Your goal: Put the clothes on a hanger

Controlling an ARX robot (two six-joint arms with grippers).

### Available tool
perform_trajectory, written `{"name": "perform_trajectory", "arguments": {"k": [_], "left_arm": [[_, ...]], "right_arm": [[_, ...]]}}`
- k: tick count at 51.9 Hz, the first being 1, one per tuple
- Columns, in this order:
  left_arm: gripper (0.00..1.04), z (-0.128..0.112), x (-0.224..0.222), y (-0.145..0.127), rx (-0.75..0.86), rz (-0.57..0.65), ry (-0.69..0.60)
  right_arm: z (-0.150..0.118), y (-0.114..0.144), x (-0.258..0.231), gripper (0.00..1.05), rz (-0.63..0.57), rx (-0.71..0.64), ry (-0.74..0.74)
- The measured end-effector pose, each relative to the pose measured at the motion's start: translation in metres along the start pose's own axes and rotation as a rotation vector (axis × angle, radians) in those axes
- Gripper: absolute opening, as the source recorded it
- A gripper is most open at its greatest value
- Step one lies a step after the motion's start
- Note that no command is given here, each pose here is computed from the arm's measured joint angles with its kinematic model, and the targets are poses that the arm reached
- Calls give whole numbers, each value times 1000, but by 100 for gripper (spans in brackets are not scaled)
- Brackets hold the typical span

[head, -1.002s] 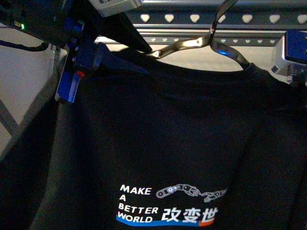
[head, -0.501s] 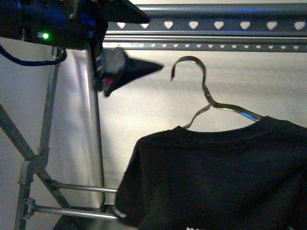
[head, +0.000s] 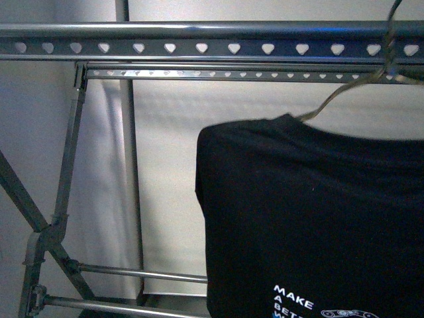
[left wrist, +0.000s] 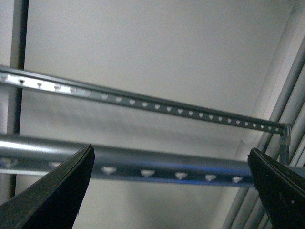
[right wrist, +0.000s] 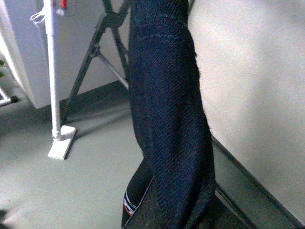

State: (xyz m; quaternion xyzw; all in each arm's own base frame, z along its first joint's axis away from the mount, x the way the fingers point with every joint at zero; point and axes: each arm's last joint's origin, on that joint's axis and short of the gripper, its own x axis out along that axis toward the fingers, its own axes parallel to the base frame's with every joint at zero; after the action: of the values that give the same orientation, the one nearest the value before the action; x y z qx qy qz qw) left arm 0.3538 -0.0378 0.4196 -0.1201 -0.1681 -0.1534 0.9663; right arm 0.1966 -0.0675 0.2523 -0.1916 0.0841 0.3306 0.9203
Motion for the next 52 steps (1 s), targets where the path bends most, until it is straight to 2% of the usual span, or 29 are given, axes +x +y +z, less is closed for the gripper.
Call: {"name": "perform_trajectory", "arguments": {"k": [2, 4, 8, 13, 20, 27, 33, 40, 47, 52], "left_arm": [[96, -2, 0, -1, 5, 52, 25], [89, -8, -5, -2, 43, 175, 120], [78, -24, -26, -3, 117, 293, 252], [62, -44, -62, -3, 184, 301, 312], [28, -74, -127, 4, 228, 309, 307], [3, -102, -167, 9, 230, 312, 342], [4, -114, -196, 9, 236, 302, 341], [4, -125, -227, 16, 240, 316, 346], [4, -134, -248, 13, 239, 310, 350], [4, -138, -260, 11, 240, 310, 342]], "right_arm": [[4, 0, -4, 5, -22, 32, 9], [11, -3, -10, 5, -47, 82, 9], [22, -8, -15, 5, -74, 164, 6], [40, -21, -16, 5, -131, 289, 14], [76, -65, 1, 5, -210, 503, 2], [89, -97, 25, 5, -245, 602, 35], [82, -122, 50, 5, -315, 648, 112], [59, -132, 70, 5, -346, 662, 171], [42, -123, 74, 4, -340, 680, 159], [23, -107, 73, 4, -328, 731, 144]]}}
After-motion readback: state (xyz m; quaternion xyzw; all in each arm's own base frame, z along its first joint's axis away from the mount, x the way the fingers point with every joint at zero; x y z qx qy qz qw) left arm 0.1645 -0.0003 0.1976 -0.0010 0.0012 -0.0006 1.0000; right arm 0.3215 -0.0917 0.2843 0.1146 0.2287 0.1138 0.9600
